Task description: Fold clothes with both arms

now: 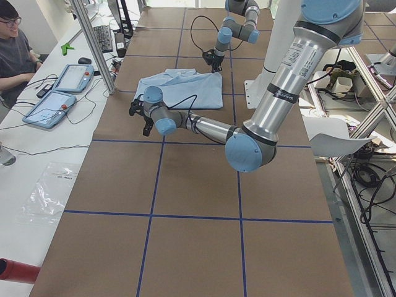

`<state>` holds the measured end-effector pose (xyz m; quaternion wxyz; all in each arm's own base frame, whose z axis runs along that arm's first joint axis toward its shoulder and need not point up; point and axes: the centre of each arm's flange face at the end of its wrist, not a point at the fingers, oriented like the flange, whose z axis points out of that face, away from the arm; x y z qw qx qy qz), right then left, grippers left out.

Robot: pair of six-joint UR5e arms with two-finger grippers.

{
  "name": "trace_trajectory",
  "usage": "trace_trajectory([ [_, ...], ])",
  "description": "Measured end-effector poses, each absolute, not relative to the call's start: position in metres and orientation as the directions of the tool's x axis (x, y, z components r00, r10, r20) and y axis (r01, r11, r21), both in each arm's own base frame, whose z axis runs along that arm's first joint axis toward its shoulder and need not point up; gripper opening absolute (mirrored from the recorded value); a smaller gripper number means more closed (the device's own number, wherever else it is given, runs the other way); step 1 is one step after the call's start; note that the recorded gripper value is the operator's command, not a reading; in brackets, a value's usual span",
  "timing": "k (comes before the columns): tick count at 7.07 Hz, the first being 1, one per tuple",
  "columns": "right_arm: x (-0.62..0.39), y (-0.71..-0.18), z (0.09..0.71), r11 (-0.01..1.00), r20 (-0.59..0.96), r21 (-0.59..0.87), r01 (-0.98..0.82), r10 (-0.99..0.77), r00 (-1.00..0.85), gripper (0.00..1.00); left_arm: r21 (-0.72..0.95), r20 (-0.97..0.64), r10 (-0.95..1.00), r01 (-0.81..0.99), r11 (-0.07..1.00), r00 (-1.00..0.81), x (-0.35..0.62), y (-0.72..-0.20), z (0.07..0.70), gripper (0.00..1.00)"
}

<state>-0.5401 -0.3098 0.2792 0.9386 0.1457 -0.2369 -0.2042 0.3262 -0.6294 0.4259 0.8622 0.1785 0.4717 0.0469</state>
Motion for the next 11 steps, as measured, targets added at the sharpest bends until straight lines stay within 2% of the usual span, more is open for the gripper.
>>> trace_trajectory([
  [3,-0.535,-0.323,0.266,0.922,0.469,0.335,0.195,-0.343,0.814,1.0,0.352,-0.796,0.25,0.086,0.932,0.551,0.326,-0.629,0.426,1.0],
  [8,-0.448,-0.423,0.24,0.978,0.67,0.206,-0.024,-0.123,0.732,1.0,0.376,-0.808,0.287,0.076,0.924,0.514,0.328,-0.617,0.403,1.0],
  [11,-0.416,-0.416,0.243,0.983,0.735,0.147,-0.112,-0.033,0.678,1.0,0.335,-0.851,0.269,0.071,0.94,0.451,0.333,-0.567,0.385,1.0],
])
